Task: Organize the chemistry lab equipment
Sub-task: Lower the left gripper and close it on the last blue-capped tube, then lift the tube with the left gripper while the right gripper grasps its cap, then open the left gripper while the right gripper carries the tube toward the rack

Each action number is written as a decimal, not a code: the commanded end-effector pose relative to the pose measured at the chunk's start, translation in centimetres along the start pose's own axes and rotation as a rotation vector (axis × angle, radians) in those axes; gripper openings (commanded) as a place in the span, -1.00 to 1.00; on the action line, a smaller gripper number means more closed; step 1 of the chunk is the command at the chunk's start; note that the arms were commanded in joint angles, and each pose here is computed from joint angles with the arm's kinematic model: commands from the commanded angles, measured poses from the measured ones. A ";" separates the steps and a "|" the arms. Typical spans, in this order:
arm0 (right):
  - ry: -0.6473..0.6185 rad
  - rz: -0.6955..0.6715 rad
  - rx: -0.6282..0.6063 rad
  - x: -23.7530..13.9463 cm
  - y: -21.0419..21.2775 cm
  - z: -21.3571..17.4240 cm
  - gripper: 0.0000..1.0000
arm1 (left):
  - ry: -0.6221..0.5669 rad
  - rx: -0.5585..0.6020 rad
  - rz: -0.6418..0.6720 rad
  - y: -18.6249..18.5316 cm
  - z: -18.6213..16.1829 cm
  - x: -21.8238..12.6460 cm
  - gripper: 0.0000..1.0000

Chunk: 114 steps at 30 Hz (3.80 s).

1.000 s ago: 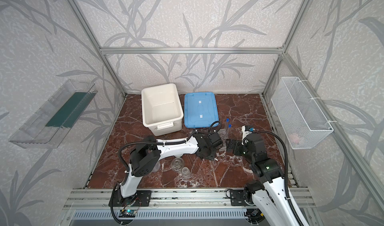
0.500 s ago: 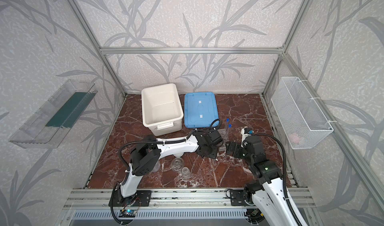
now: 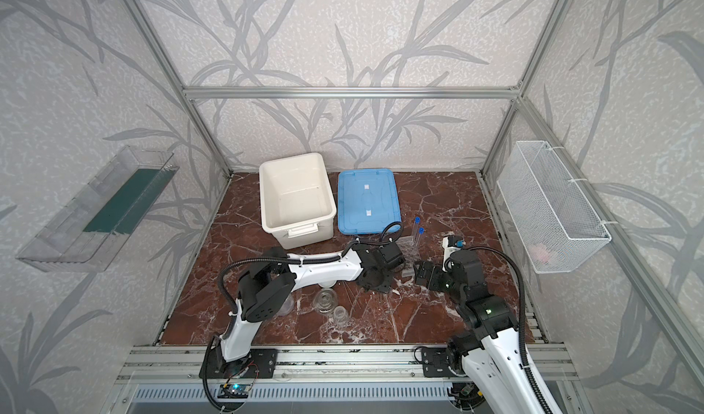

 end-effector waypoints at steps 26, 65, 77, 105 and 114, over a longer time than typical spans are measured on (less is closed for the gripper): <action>0.084 0.051 -0.010 1.8 0.3 -0.8 0.98 | 0.105 0.003 0.083 1.6 -4.1 -0.2 -0.54; 0.221 0.507 -0.007 3.4 8.1 3.6 0.88 | -0.589 0.154 -0.433 2.2 -2.3 -10.6 -0.70; 0.293 0.553 -0.028 6.8 10.8 5.4 0.23 | -0.604 0.180 -0.458 1.7 -2.6 -10.8 -0.70; 0.292 0.541 -0.005 7.3 10.2 4.7 -0.68 | -0.596 0.172 -0.430 1.6 -2.3 -10.7 -0.59; 0.124 0.432 -0.098 5.1 9.2 5.6 -0.68 | -0.654 0.103 -0.532 0.9 -1.6 -12.6 0.98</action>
Point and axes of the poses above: each gripper's point midway between its finger pads, its own x axis out along the fingers, its own y axis along the line the jaws close on, z = x × y, the point moved 7 cm from there along -x, back along the fingers, and after that the axes turned 8 degrees about x, right-handed, at the moved point
